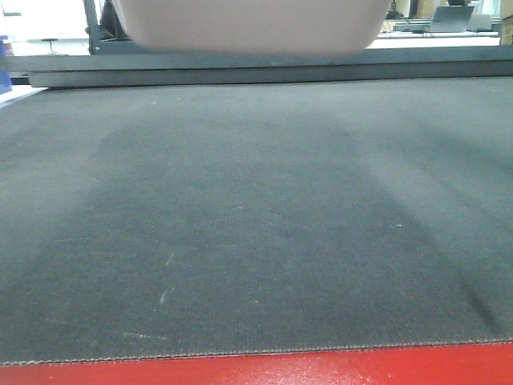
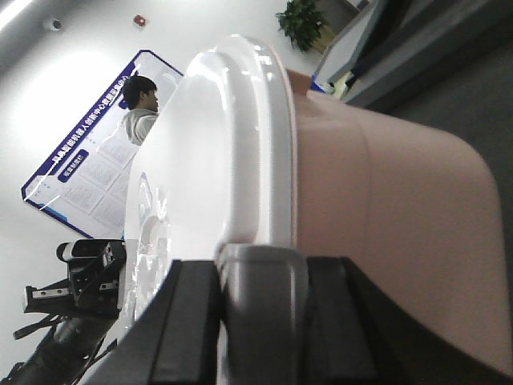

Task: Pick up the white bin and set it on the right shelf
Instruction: 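Lift the pink bin off the table with both grippers, then hold the bin with both grippers while the base backs away from the table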

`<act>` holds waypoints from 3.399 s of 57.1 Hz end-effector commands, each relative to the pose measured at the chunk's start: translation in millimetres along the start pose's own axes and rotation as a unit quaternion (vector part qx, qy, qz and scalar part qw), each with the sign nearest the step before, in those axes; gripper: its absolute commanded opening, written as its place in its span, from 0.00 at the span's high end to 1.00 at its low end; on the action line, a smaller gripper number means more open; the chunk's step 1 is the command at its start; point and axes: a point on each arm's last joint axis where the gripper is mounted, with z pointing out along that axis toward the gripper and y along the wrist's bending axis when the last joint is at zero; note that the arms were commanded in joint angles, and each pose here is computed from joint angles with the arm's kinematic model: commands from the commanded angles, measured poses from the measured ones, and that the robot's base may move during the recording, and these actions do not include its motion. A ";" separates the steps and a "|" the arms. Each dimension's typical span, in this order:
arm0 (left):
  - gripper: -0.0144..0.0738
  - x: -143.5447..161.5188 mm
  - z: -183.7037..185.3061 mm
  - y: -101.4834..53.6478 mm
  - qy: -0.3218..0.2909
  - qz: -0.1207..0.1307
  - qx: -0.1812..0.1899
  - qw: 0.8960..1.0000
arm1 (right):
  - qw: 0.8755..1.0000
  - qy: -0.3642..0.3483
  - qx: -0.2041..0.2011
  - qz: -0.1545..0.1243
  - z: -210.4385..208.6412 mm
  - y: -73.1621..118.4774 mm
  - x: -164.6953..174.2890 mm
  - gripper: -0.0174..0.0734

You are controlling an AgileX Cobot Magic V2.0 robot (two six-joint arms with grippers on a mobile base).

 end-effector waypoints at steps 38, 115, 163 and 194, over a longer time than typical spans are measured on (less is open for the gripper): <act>0.98 16.0 -17.1 -144.5 0.075 0.130 0.172 0.974 | 0.965 -0.009 -0.223 -0.139 -52.7 182.4 14.2 0.73; 0.98 15.2 -16.2 -142.4 0.072 0.128 0.168 0.975 | 0.965 -0.010 -0.222 -0.138 -52.6 182.2 13.9 0.73; 0.98 15.2 -16.2 -142.4 0.072 0.128 0.168 0.975 | 0.972 -0.043 -0.188 -0.131 -50.3 177.2 7.1 0.73; 0.98 15.2 -16.2 -142.4 0.072 0.128 0.168 0.975 | 0.980 -0.109 -0.117 -0.117 -48.3 166.3 -6.8 0.73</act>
